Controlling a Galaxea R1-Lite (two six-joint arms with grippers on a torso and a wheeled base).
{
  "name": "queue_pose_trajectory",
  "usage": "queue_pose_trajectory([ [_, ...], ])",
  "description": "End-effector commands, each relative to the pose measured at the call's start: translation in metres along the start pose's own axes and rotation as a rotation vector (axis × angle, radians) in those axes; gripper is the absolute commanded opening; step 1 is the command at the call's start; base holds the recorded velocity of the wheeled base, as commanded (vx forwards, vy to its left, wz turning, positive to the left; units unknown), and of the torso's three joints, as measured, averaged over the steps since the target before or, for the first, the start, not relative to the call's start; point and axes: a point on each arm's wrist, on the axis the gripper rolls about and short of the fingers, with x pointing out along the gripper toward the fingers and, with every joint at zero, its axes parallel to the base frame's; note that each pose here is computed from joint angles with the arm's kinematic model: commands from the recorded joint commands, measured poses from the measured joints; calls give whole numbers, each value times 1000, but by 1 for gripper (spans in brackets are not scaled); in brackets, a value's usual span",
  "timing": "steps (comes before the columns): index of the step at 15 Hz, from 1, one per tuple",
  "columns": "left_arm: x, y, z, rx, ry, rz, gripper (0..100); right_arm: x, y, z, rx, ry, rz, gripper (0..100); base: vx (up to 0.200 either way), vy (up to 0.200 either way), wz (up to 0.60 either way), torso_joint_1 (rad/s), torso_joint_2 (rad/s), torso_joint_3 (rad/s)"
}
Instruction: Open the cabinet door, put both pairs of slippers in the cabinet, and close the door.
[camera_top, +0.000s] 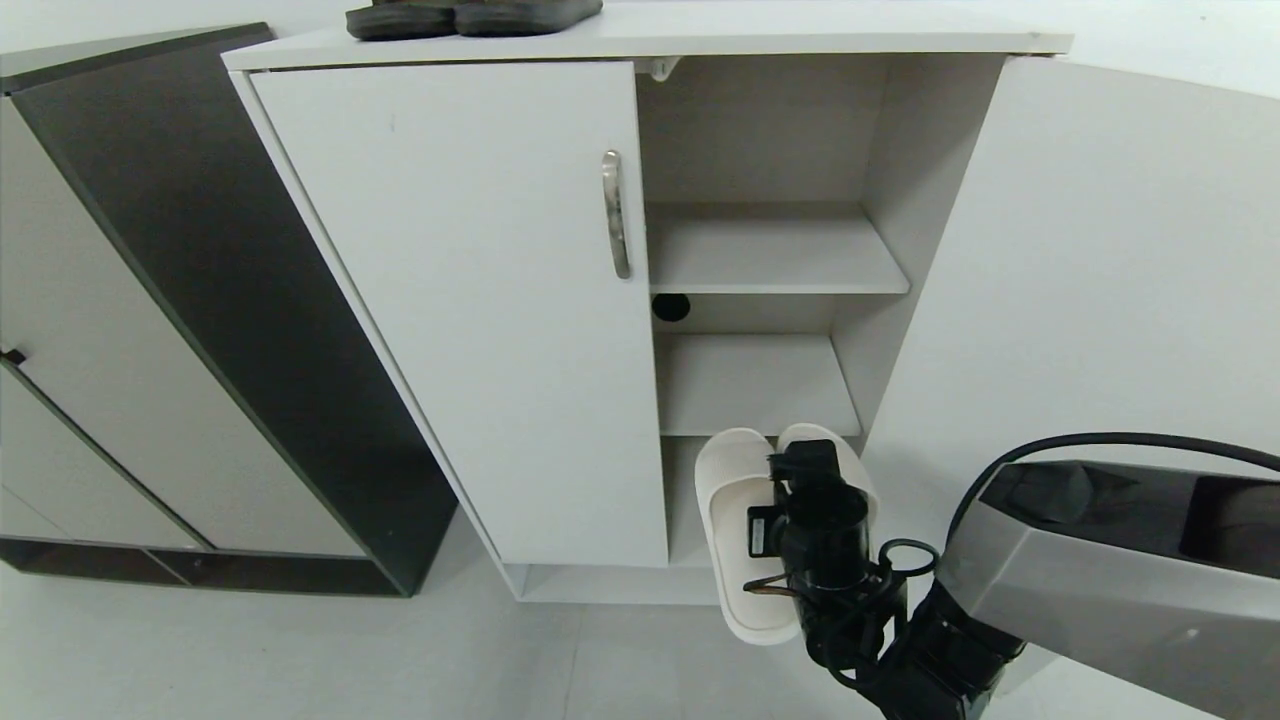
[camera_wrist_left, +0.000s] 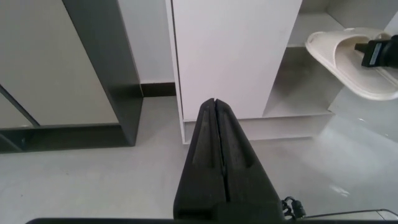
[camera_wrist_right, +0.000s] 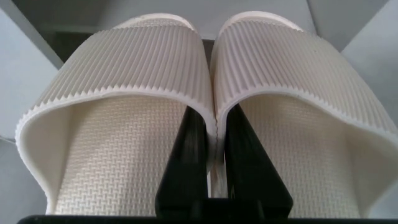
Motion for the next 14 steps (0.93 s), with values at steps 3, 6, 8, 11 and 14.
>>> queue_pose_trajectory([
  [3, 0, 0, 0, 0, 1, 0, 0, 1, 0, -1, -2, 0, 0, 0, 200, 0, 0, -7, 2, 1],
  [6, 0, 0, 0, 0, 1, 0, 0, 1, 0, 0, 0, -2, 0, 0, 200, 0, 0, 7, 2, -1],
  [8, 0, 0, 0, -1, 1, 0, 0, 1, 0, -1, -1, -1, 0, 0, 100, 0, 0, 1, 4, 1],
  [11, 0, 0, 0, -3, 1, -1, 0, 2, 0, 0, 5, -5, 2, 0, 0, 0, 0, 0, 0, 0],
  [14, 0, 0, 0, -1, 1, -1, 0, 16, -1, 5, 24, -24, 0, 0, 0, 0, 0, 0, 0, 0],
])
